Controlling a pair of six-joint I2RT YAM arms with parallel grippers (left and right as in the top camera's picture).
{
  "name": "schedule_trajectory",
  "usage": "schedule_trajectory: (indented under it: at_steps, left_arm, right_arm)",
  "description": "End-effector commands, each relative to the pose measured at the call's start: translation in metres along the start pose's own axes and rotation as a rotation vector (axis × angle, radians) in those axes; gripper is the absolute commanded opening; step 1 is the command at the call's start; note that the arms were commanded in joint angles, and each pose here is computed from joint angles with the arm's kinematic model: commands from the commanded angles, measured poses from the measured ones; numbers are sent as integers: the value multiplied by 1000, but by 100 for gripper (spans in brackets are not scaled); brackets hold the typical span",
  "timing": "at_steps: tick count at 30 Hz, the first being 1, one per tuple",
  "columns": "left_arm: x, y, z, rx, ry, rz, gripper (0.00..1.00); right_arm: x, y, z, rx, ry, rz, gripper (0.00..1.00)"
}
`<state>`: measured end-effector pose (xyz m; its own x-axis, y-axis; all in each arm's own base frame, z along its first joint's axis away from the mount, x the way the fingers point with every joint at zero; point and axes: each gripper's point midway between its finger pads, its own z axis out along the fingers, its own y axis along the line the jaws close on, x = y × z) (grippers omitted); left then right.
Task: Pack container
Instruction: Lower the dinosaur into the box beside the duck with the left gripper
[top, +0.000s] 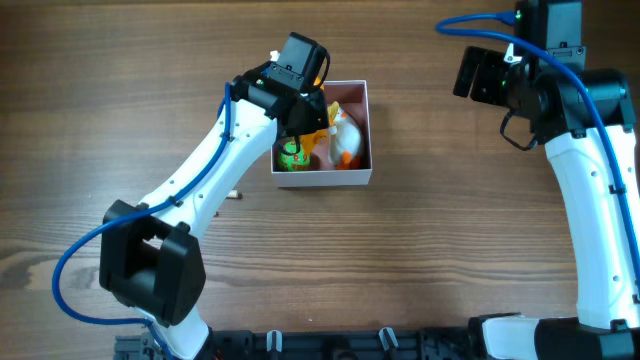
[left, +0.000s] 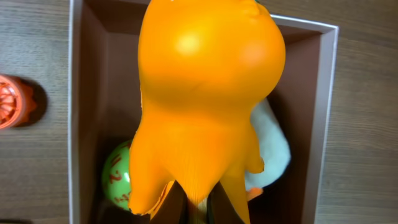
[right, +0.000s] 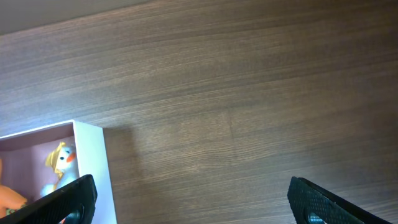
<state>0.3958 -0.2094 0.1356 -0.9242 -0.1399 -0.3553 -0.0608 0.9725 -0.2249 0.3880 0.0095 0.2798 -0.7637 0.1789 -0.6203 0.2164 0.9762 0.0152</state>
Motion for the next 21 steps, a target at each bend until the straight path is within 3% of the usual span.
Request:
schedule_trajectory:
  at_steps: [1, 10, 13, 15, 20, 21]
  left_arm:
    - [1, 5, -1, -34, -7, 1, 4]
    - [3, 3, -1, -30, 0, 7, 5]
    - [5, 1, -1, -29, 2, 12, 14]
    - [5, 1, -1, -29, 2, 12, 25]
    - [5, 1, -1, -29, 2, 12, 26]
    - [5, 1, -1, -29, 2, 12, 30]
  right_arm:
    - [-1, -2, 2, 15, 0, -6, 100]
    - [-1, -2, 2, 15, 0, -6, 100]
    - [-1, -2, 2, 15, -1, -6, 100]
    - [-1, -2, 2, 15, -1, -6, 100]
    - [-1, -2, 2, 15, -1, -6, 100]
    - [-1, -2, 2, 15, -1, -6, 100]
